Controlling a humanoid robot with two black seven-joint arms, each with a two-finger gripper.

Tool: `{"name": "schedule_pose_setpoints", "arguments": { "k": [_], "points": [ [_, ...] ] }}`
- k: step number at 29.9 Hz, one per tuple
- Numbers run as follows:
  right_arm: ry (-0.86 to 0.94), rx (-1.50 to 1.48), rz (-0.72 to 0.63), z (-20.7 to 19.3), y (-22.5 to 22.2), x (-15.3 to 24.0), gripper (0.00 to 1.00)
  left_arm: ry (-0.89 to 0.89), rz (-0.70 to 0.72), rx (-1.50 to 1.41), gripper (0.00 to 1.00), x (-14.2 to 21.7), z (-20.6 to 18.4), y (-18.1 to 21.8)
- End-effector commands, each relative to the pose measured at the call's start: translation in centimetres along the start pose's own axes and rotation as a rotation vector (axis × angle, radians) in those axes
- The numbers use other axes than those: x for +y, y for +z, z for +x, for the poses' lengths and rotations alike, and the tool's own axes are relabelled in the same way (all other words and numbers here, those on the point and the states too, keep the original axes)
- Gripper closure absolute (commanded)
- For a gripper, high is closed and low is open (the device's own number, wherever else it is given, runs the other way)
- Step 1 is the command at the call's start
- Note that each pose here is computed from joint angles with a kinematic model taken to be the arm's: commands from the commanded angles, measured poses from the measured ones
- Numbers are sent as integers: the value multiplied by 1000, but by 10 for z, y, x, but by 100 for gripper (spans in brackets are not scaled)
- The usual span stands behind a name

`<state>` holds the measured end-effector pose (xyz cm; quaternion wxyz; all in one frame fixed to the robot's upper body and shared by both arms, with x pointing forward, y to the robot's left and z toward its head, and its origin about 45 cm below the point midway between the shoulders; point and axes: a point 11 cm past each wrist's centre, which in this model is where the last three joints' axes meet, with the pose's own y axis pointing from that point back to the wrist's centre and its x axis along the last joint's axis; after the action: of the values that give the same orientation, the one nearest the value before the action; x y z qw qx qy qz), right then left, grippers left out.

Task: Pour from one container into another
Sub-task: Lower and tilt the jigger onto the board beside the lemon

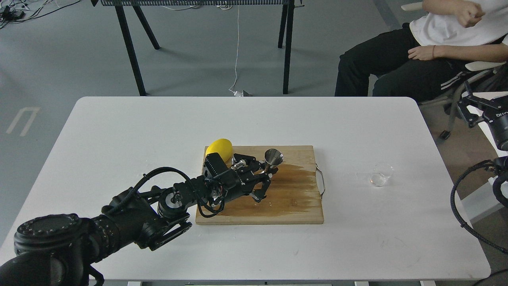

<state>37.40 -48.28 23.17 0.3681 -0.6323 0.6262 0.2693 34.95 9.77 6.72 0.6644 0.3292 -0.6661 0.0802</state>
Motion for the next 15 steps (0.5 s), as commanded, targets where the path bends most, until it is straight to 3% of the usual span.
{"name": "schedule_pose_setpoints", "arguments": {
  "k": [1,15],
  "points": [
    [-2,-2,-1,-1,1,-1,0,-6,22,11,75,2,-5,0],
    [-2,0,1,-1,-1,-1,0,-5,76,18,71,3,-5,-6]
  ]
}}
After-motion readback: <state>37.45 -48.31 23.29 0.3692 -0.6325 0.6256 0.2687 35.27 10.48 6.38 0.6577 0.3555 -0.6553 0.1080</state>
